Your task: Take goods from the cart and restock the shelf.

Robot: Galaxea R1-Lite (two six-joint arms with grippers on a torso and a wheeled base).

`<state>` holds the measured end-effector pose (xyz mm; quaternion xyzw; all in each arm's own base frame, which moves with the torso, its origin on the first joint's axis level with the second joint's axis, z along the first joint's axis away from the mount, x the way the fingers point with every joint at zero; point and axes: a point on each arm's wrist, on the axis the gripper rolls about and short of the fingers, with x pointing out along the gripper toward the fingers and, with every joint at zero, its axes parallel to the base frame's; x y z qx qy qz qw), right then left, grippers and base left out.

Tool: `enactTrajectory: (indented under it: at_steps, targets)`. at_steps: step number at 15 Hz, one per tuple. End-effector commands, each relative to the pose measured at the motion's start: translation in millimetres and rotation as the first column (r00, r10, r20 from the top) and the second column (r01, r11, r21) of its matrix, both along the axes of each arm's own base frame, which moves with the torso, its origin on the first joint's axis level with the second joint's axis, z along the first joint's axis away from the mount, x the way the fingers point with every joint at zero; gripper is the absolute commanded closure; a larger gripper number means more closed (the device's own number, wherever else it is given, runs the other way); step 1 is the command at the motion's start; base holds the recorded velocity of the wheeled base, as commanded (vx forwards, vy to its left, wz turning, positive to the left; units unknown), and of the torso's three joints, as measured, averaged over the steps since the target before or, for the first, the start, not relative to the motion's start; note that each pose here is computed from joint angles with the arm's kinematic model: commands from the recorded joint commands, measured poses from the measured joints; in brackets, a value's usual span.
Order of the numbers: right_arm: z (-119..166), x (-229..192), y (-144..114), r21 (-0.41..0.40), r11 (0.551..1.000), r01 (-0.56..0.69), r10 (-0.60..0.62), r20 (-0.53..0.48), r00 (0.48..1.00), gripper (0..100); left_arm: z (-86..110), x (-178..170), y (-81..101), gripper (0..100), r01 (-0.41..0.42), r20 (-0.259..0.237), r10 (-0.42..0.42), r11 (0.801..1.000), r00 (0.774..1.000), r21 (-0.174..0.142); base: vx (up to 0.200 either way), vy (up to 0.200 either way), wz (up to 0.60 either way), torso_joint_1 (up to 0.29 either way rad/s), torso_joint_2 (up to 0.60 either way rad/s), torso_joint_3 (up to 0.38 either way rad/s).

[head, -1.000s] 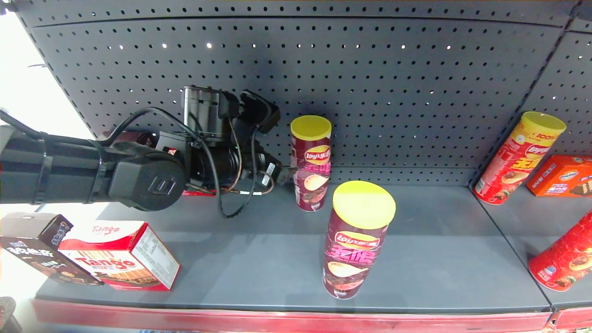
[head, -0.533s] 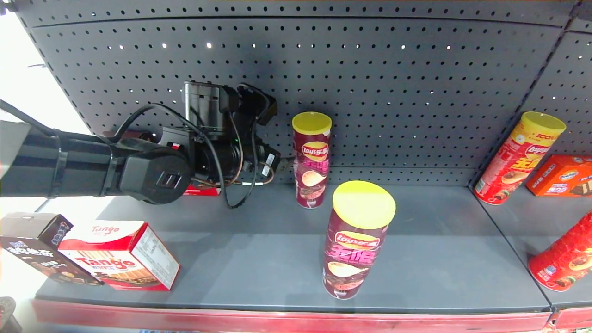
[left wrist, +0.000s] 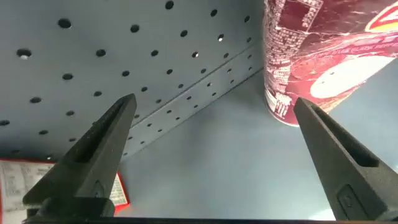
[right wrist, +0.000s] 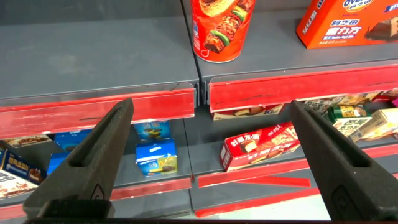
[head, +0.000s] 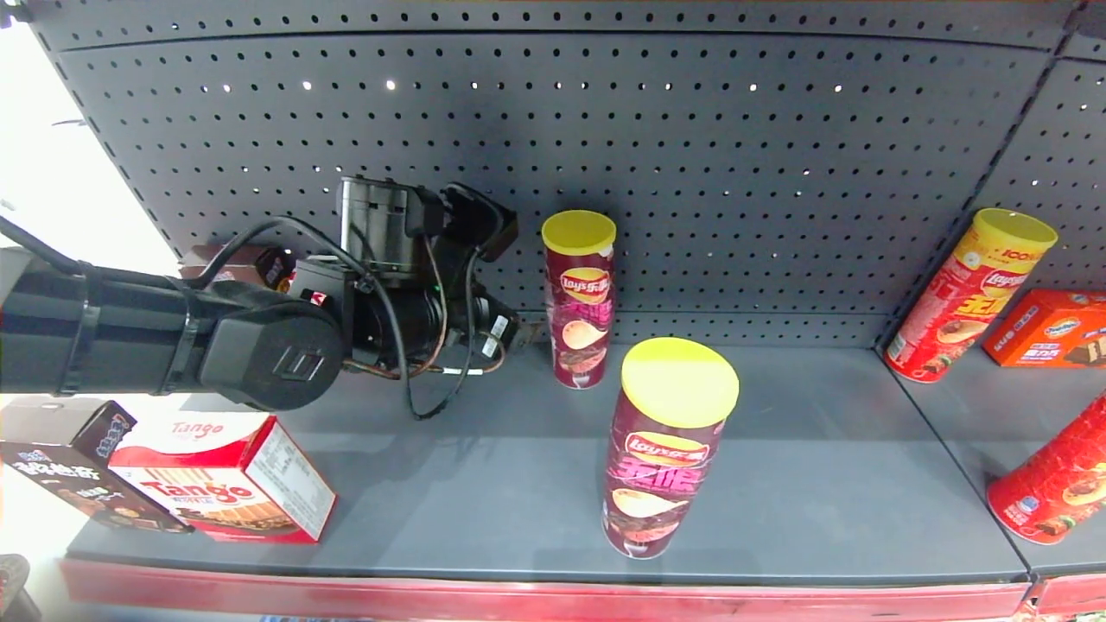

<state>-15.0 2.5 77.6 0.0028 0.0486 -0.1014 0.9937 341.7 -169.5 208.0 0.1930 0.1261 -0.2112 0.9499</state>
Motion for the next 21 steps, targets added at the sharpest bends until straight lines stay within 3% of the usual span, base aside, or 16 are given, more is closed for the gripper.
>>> enactTrajectory:
  at_steps: [1, 5, 8, 13, 15, 21]
  targets:
    - [0, 0, 0, 0.0, 1.0, 0.0, 0.0, -0.001, 1.0, 0, -0.3, 2, -0.9, 0, -0.006, 0.007, 0.006, 1.0, 1.0, -0.006, 0.0, 0.0, 0.0, 0.0, 0.0, 0.0]
    - [0, 0, 0, 0.0, 1.0, 0.0, 0.0, -0.001, 1.0, 0, -8.2, 11, -12.9, 0, -0.023, 0.021, 0.024, 0.999, 0.999, -0.031, 0.0, 0.0, 0.0, 0.0, 0.0, 0.0]
    - [0, 0, 0, 0.0, 1.0, 0.0, 0.0, -0.001, 1.0, 0, -10.8, 9, -13.9, 0, -0.026, 0.012, 0.026, 0.999, 1.0, -0.021, 0.0, 0.0, 0.0, 0.0, 0.0, 0.0]
    - [0, 0, 0, 0.0, 1.0, 0.0, 0.0, -0.001, 1.0, 0, -7.9, 13, -7.5, 0, -0.108, 0.037, 0.108, 0.994, 0.994, 0.002, 0.0, 0.0, 0.0, 0.0, 0.0, 0.0]
    - [0, 0, 0, 0.0, 1.0, 0.0, 0.0, -0.001, 1.0, 0, -15.5, 18, -8.4, 0, -0.144, 0.032, 0.143, 0.989, 0.989, 0.018, 0.0, 0.0, 0.0, 0.0, 0.0, 0.0]
    - [0, 0, 0, 0.0, 1.0, 0.0, 0.0, -0.001, 1.0, 0, -32.7, 27, -18.4, 0, -0.139, 0.016, 0.139, 0.99, 0.99, 0.025, 0.0, 0.0, 0.0, 0.0, 0.0, 0.0]
